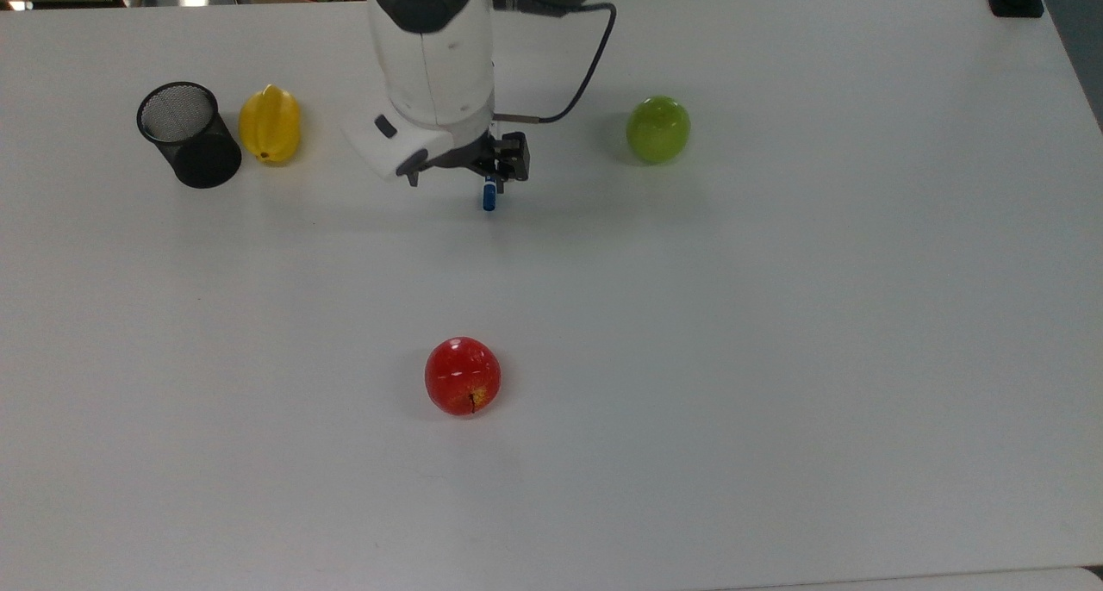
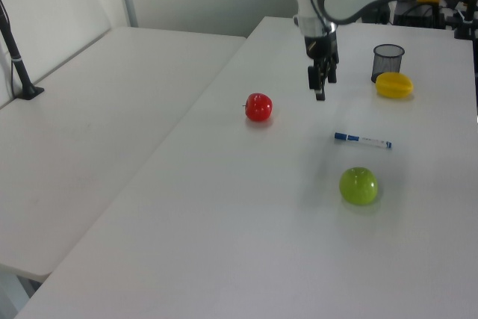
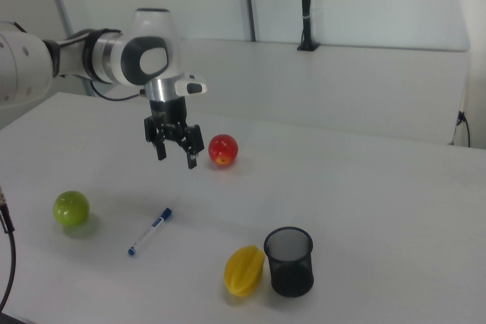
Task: Take marker pen
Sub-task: 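Open the gripper, release the marker and raise the gripper away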
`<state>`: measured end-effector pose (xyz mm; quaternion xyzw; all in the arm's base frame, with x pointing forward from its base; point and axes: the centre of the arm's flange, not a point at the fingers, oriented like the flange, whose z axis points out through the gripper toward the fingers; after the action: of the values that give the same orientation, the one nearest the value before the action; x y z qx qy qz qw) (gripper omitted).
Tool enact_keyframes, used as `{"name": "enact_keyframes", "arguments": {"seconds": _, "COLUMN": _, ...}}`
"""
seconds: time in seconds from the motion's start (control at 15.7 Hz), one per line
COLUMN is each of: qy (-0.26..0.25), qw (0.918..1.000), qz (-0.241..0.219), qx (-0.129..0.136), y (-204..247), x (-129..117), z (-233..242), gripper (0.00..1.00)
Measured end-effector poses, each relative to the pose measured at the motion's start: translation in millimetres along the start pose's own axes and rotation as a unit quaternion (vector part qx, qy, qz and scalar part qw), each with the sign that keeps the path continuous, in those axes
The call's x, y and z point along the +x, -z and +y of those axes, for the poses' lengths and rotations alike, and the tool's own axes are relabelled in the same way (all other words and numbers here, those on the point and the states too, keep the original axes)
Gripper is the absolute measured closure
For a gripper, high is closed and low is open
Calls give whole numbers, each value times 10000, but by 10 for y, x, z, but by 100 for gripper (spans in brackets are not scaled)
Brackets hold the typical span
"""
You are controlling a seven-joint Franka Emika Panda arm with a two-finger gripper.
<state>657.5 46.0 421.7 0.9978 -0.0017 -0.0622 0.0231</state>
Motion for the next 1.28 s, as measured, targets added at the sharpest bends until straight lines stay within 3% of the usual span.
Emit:
{"name": "enact_keyframes", "arguments": {"seconds": 0.32, "qy": -246, "qw": 9996, "qz": 155, "qx": -14, "y": 569, "x": -273, "z": 343, "gripper": 0}}
{"name": "enact_keyframes", "arguments": {"seconds": 1.28, "qy": -572, "qw": 9974, "qz": 421, "qx": 122, "y": 1128, "x": -994, "z": 791, "gripper": 0}}
